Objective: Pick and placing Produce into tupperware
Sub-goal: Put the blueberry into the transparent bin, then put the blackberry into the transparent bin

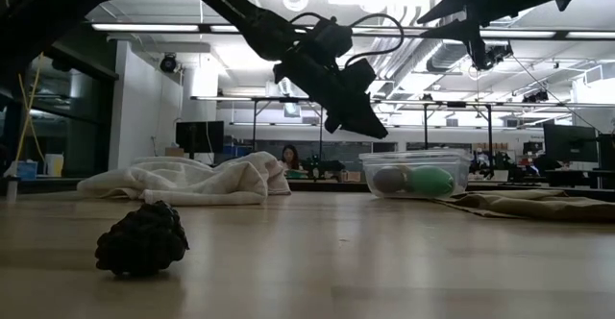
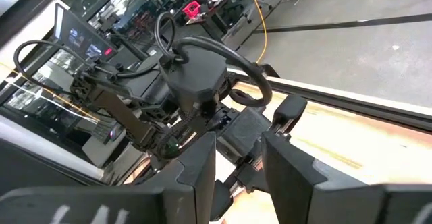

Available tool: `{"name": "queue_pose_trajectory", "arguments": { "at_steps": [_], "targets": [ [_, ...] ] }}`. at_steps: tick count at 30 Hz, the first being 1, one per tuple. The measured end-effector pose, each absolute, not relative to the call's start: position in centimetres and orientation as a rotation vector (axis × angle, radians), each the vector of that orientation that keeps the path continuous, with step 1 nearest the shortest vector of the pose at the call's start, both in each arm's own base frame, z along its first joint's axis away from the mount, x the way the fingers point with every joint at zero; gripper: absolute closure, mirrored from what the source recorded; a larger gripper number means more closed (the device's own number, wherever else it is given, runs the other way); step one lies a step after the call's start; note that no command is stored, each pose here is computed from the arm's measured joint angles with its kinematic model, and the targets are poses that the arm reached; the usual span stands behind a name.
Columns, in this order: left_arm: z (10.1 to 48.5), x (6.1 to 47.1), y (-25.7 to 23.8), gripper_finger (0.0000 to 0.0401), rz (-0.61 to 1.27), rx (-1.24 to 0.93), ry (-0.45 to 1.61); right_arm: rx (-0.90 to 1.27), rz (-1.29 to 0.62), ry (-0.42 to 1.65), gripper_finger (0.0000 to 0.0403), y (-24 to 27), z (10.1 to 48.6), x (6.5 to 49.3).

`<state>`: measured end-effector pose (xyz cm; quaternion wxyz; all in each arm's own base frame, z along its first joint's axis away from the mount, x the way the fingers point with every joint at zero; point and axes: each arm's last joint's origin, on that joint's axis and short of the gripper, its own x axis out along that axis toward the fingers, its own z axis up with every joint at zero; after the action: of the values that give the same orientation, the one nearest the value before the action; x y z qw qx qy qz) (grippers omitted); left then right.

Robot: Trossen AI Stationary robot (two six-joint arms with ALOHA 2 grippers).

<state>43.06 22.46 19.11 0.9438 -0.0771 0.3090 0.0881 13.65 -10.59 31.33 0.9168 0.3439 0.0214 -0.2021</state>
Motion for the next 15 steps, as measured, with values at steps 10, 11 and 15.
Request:
{"name": "queue_pose_trajectory", "arguments": {
  "at_steps": [10,11,15],
  "targets": [
    [19.22,43.14,22.42,0.0308,0.154,-0.164,0.613,0.707,-0.416,0.044,0.0293,-10.59,31.34,13.65],
    [19.22,43.14,22.42,0.0307,0.154,-0.164,0.613,0.707,-0.416,0.044,0.0293,-10.59,31.34,13.65],
    [19.33,43.18,22.46,0.0311,0.155,-0.16,0.603,0.707,-0.416,0.044,0.0293,-10.59,31.34,13.65]
  ]
}}
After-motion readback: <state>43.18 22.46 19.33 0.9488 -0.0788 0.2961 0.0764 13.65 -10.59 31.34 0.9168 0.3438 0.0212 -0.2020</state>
